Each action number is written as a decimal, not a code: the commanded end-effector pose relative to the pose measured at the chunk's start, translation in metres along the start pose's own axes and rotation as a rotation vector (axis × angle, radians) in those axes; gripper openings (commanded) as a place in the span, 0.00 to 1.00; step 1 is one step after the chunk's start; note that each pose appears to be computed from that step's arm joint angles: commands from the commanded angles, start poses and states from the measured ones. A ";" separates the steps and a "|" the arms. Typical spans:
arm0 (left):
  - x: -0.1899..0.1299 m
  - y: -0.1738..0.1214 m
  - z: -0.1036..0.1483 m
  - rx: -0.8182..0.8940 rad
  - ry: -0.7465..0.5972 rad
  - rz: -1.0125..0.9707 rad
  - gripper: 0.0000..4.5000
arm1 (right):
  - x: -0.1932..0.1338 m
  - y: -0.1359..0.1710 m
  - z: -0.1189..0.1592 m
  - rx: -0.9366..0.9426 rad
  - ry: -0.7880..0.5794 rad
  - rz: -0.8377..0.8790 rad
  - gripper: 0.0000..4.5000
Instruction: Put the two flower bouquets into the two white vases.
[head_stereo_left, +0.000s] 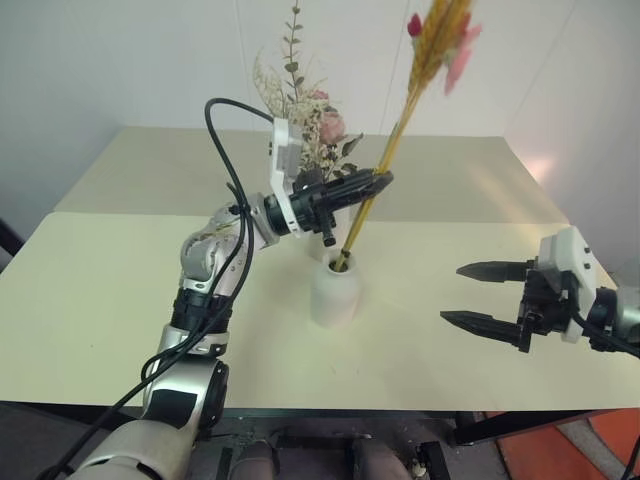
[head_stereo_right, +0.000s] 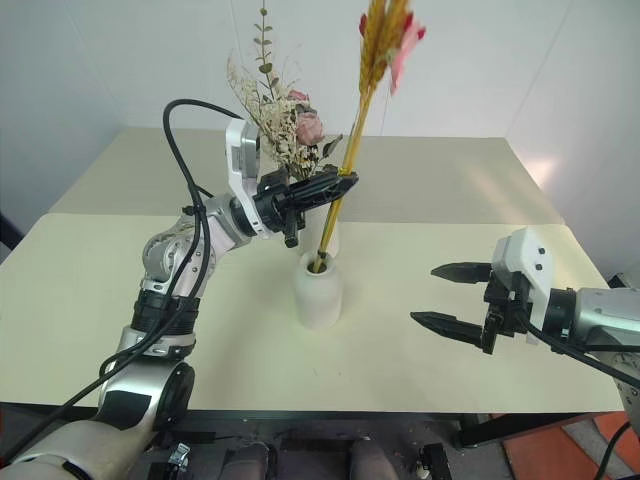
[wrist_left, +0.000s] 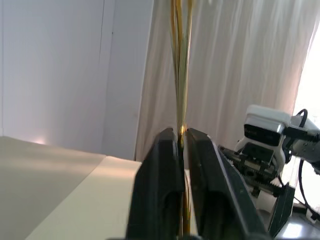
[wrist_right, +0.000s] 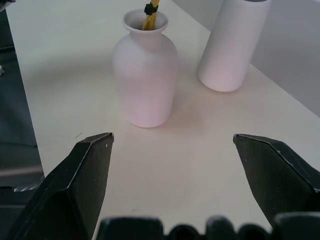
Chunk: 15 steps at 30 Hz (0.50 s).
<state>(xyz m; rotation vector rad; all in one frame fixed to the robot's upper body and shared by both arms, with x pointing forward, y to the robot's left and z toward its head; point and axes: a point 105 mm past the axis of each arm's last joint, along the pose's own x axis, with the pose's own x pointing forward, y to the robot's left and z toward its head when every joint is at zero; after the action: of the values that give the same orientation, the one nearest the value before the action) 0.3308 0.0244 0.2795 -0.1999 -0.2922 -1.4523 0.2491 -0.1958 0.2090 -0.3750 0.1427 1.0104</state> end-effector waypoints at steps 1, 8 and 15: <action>-0.005 -0.008 0.006 0.063 0.021 -0.017 0.35 | -0.003 0.000 0.009 -0.048 -0.023 -0.021 1.00; -0.045 -0.016 0.003 0.093 0.129 0.039 0.86 | -0.001 0.002 0.003 -0.028 -0.017 -0.014 1.00; -0.103 0.001 0.006 0.224 0.297 0.215 0.99 | 0.001 -0.008 0.004 -0.012 -0.039 -0.066 1.00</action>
<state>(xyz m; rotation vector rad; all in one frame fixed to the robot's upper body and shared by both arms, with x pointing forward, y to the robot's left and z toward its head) 0.3222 0.1127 0.2434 0.0967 -0.1324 -1.2366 0.2522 -0.1963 0.2038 -0.3504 0.1387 0.9847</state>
